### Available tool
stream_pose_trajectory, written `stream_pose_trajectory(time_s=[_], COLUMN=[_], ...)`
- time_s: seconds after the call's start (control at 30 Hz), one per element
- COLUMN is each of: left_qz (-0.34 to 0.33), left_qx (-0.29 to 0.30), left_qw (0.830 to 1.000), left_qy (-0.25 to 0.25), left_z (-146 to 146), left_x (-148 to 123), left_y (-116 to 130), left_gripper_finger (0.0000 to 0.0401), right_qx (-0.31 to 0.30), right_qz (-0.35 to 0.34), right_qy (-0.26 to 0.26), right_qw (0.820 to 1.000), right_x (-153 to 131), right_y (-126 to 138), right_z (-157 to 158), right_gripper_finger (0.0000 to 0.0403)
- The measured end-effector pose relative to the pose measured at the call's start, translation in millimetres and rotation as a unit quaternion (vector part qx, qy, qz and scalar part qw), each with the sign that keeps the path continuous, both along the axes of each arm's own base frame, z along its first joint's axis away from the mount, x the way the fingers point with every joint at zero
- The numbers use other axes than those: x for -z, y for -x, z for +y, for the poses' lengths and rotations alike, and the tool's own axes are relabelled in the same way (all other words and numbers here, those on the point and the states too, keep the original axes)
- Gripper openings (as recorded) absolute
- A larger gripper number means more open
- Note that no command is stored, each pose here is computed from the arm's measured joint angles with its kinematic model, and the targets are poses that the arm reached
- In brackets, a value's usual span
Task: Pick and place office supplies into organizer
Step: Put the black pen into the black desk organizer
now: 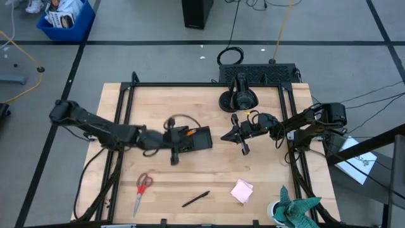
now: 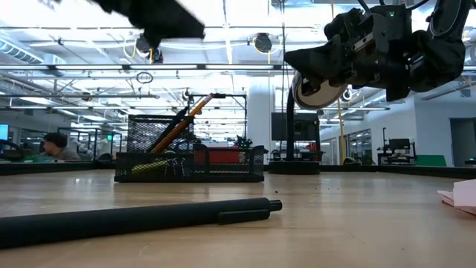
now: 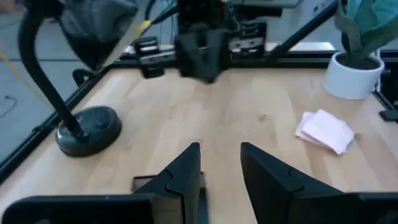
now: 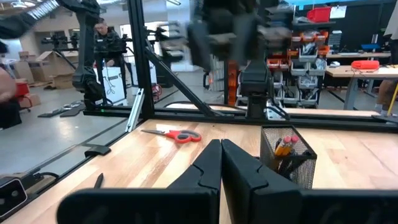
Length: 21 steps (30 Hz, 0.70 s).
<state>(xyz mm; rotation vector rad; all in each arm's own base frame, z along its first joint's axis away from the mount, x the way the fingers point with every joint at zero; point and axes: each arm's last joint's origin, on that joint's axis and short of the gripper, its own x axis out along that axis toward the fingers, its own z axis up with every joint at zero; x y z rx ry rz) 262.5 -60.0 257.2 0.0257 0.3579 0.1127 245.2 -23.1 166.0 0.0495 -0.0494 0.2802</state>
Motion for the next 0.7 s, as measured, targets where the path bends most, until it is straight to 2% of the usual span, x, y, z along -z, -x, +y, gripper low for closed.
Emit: stream_pose_trajectory(time_s=[0.1,0.17,0.33,0.43,0.53,0.7], left_qz=[0.037,0.053,0.174,0.232,0.298,0.342], left_qx=[-0.011,-0.027,-0.037,-0.031,-0.038,-0.036], left_qw=[0.999,0.998,0.98,0.966,0.942,0.923], left_qy=[0.008,0.037,0.091,0.113,0.147,0.173], left_z=[-33,-57,-113,-140,-155,-168], left_x=[1,7,58,75,83,83], left_y=[-7,-20,-54,-74,-88,-105], left_gripper_finger=[0.012,0.012,0.012,0.012,0.012,0.013], right_qx=[0.0,0.0,0.0,0.0,0.0,0.0], right_qz=[0.005,0.015,0.042,0.049,0.047,0.044], right_qy=[-0.001,-0.002,0.006,0.012,0.013,0.01], right_qw=[1.0,1.0,0.999,0.999,0.999,0.999], right_x=[1,3,9,11,10,9], right_y=[0,0,0,0,0,0], right_z=[0,0,0,0,0,0], right_gripper_finger=[0.0004,0.0004,0.0004,0.0004,0.0004,0.0004])
